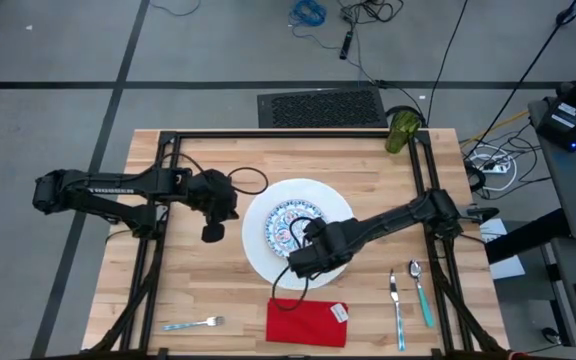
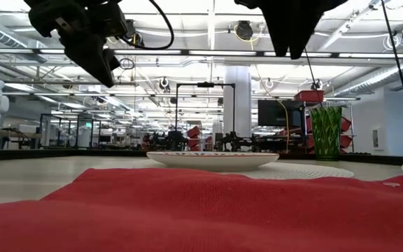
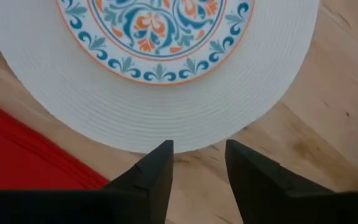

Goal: Set table place
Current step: Put the blue orange plate on the white placemat

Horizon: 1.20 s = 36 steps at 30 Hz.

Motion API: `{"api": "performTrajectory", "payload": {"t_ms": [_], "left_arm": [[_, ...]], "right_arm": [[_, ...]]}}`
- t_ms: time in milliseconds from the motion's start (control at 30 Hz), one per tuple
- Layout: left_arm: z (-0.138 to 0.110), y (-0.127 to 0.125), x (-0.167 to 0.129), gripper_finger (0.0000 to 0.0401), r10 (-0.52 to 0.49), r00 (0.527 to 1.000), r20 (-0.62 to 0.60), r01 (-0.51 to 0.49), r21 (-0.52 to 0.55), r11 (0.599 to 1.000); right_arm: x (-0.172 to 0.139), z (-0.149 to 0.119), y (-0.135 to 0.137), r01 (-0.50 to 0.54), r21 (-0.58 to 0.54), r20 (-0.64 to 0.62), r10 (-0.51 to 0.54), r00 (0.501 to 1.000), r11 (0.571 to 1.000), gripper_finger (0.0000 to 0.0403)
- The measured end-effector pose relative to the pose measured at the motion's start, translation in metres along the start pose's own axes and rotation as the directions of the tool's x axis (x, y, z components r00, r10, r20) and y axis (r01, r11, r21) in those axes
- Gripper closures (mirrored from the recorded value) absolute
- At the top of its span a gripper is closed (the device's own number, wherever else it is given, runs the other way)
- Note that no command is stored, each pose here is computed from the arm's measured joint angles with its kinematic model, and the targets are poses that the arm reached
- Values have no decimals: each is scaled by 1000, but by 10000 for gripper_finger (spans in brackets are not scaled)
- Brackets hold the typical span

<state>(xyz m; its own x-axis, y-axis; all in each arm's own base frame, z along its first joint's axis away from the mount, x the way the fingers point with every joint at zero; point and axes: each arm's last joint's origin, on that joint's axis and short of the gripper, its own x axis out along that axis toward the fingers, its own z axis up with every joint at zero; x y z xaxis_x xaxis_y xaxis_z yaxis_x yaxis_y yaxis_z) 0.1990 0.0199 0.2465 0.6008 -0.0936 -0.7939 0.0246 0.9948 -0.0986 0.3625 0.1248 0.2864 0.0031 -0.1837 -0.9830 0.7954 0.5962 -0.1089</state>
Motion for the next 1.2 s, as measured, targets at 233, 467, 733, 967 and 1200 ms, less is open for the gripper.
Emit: {"api": "performTrajectory", "payload": {"t_ms": [233, 467, 733, 967, 1200], "left_arm": [[-3, 0, 0, 401, -2, 999, -32, 1, -33, 999], [-3, -1, 0, 401, -4, 999, -36, 2, -54, 999], [-3, -1, 0, 401, -4, 1000, -30, 2, -59, 998], [0, 0, 0, 401, -2, 1000, 3, 2, -80, 997], [2, 0, 0, 401, -2, 1000, 18, 3, -102, 995]], "right_arm": [[22, -19, -38, 3, 114, -79, 6, 997, 994, 304], [67, -19, -85, -449, 371, 105, 444, 890, 813, 342], [120, 8, -131, -565, 510, 242, 522, 818, 649, 360], [136, 33, -146, -548, 506, 207, 523, 827, 667, 285], [146, 44, -151, -553, 456, 157, 549, 821, 697, 228]]}}
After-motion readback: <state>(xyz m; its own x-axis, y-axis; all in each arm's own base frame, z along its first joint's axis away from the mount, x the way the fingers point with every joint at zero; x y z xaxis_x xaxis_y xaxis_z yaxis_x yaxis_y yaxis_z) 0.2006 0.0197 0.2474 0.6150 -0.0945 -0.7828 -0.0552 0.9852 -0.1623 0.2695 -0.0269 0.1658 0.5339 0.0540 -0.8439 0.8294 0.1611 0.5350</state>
